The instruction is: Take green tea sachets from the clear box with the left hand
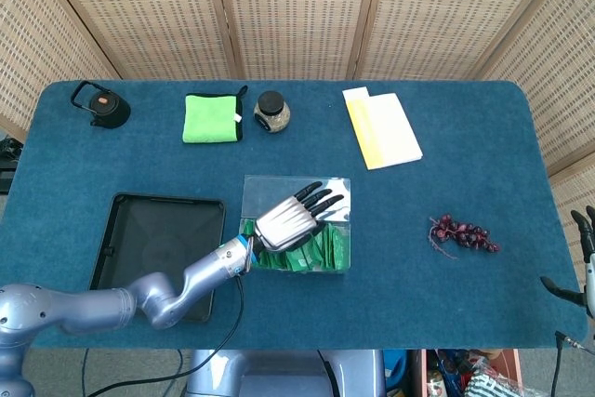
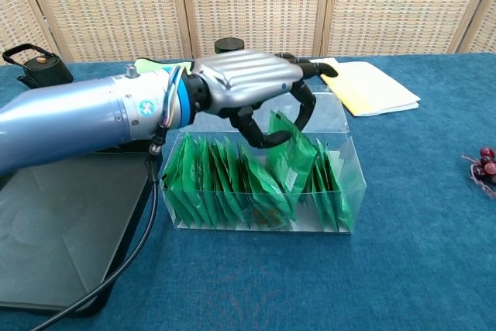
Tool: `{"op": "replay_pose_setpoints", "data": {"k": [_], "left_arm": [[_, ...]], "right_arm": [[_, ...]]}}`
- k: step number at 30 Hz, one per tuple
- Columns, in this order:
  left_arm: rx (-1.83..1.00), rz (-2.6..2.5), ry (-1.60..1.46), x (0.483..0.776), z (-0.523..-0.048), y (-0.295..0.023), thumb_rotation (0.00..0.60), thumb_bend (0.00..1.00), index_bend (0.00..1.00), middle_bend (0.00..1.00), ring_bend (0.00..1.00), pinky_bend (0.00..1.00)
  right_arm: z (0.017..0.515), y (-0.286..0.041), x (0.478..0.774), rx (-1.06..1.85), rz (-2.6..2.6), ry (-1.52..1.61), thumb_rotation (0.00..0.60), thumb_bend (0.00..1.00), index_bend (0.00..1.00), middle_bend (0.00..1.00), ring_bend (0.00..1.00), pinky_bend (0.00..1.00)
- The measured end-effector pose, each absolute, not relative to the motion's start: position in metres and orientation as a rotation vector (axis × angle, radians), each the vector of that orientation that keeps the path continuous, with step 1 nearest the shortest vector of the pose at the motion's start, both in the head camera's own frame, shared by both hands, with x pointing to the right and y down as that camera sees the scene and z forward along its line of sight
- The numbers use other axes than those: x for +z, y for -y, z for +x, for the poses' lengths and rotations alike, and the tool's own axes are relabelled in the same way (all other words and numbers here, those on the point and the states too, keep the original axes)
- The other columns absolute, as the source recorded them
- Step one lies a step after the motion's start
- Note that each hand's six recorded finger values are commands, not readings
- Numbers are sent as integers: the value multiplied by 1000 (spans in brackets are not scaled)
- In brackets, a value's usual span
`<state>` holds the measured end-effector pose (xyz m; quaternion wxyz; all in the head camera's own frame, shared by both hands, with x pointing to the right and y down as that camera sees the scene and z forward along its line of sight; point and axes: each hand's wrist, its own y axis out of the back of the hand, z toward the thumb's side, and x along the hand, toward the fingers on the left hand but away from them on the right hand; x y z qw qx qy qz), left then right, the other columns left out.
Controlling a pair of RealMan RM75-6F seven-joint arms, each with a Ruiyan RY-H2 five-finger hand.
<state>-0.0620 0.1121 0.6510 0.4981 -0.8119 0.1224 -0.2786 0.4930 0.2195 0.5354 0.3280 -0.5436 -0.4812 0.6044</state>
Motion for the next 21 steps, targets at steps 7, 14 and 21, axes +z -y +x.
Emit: {"op": "replay_pose_setpoints", "data": {"k": [7,14,21], "left_arm": [[-650,-1971,-369,631,-70,-98,600,495,653,0,0,0],[-610,-1948,-508,595,-98,-73,600,495,654,0,0,0],[-628,-1911,-596,579,-140,-56,600,495,654,0,0,0]], "right_arm": [[491,-220,534,1576,-1424,1257,600,0,0,0,0,0],[489,-221,534,1571,-1423,1253,600,0,0,0,0,0],[486,-222,535,1568,-1428,1236,600,0,0,0,0,0]]}}
